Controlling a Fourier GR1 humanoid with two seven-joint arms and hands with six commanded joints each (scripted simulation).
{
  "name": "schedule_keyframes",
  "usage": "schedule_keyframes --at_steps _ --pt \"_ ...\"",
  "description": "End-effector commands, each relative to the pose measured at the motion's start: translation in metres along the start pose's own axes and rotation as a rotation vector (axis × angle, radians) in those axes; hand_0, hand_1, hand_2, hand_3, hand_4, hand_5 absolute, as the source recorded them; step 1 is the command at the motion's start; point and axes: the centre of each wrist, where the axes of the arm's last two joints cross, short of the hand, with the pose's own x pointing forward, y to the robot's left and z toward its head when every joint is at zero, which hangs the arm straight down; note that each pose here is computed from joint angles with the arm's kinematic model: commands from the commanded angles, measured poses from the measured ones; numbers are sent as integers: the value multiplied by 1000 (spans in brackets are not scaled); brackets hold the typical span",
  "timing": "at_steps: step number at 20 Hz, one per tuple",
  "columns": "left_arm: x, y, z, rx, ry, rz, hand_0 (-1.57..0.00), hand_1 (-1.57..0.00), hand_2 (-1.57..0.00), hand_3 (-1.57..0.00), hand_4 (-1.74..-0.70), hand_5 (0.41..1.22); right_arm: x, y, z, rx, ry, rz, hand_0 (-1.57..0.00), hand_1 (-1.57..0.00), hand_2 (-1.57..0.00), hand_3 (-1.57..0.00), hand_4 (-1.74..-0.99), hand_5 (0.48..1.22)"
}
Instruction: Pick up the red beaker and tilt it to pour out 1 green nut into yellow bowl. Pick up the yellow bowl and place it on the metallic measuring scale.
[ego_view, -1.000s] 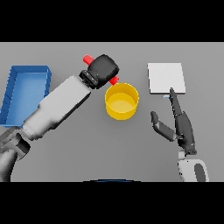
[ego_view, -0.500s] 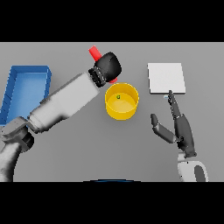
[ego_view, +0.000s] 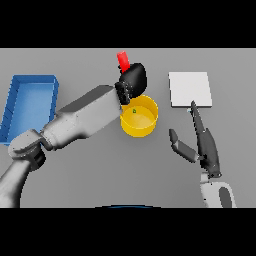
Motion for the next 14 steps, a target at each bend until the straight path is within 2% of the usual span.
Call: schedule_keyframes --at_steps 1,6,8,10,14 --pt "2 2 -2 -6 2 -49 -1571 -1571 -1571 -1571 -1733 1221 -2 2 0 -4 8 -3 1 1 1 1 -1073 675" --pt "7 25 -8 -50 -28 -188 -1571 -1571 -1571 -1571 -1728 1221 -1 -2 2 -4 1 2 1 1 1 1 -1047 681" --pt "-2 33 -9 -64 -36 -211 -1571 -1571 -1571 -1571 -1728 1221 0 0 4 4 -1 4 1 1 1 1 -1035 685" --pt "-24 33 -6 -14 -19 -177 -1571 -1571 -1571 -1571 -1726 1221 0 0 1 -3 10 3 1 1 1 1 -1035 684" --pt "-84 41 7 -9 87 -99 -1571 -1571 -1571 -1571 -1728 1221 0 2 1 -9 -1 38 1 1 1 1 -1023 682"
